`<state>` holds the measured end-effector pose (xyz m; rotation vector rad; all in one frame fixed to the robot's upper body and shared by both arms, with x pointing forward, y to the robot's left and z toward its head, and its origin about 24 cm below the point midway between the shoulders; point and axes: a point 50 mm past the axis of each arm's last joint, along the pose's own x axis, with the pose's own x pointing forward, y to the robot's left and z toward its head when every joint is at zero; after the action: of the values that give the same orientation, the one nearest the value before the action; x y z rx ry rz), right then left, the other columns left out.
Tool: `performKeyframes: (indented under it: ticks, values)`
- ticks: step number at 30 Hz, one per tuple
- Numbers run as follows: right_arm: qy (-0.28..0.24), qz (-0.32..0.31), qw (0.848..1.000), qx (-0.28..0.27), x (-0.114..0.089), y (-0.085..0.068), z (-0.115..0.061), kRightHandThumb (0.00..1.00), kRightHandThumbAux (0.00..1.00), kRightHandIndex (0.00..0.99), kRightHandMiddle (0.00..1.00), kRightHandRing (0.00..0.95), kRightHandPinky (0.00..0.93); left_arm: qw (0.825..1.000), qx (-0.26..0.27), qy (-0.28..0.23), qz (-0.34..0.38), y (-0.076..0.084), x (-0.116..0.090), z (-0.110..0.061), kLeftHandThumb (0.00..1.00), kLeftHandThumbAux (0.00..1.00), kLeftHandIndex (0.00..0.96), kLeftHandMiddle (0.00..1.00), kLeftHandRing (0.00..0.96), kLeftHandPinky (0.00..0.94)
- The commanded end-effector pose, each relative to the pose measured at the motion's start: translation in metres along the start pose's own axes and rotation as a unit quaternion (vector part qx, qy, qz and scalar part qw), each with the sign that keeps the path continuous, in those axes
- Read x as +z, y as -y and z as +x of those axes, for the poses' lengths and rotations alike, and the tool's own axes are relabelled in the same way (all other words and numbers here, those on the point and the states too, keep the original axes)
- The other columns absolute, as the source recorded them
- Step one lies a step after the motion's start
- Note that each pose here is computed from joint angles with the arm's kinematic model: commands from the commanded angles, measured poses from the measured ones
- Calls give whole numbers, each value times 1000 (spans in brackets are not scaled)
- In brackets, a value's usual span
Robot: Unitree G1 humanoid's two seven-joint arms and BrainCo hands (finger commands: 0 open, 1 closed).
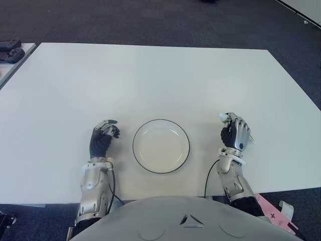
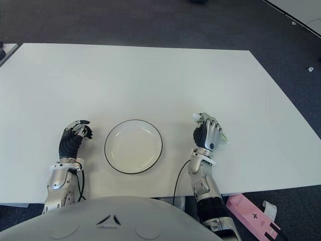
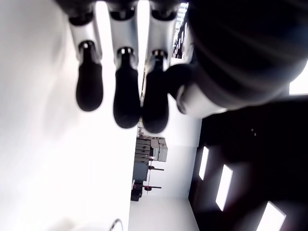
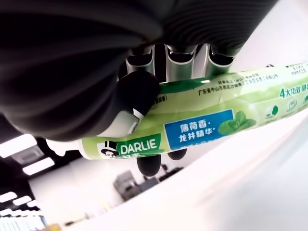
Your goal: Put the toothpaste on the table into the plate.
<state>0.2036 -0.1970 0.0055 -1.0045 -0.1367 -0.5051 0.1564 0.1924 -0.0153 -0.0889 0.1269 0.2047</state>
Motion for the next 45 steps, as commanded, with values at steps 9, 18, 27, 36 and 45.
performKeyframes:
  ticks: [9, 18, 27, 36, 45]
  values:
    - [109, 91, 989, -47, 41, 10, 20, 1000, 661, 409, 515, 669, 527, 1000, -2, -16, -1, 0, -6, 2, 712, 714, 439, 632, 617, 607]
    - [179, 135, 975, -6, 68, 16, 18, 1000, 655, 414, 501, 558, 530, 1000, -3, -10, 4, 0, -7, 2, 710, 715, 439, 633, 618, 604]
    - [273, 194, 940, 68, 112, 11, 8, 1000, 657, 408, 489, 533, 530, 1000, -6, -8, 8, 1, -7, 2, 710, 715, 439, 633, 618, 612]
    - [354, 207, 899, 154, 121, 1, -6, 1000, 662, 390, 461, 545, 527, 1000, -7, -5, 3, 3, -7, 1, 710, 715, 439, 633, 617, 609]
    - [415, 202, 853, 245, 119, -7, -29, 972, 658, 388, 496, 557, 639, 1000, -6, -9, 1, 3, -7, 0, 710, 715, 439, 632, 615, 609]
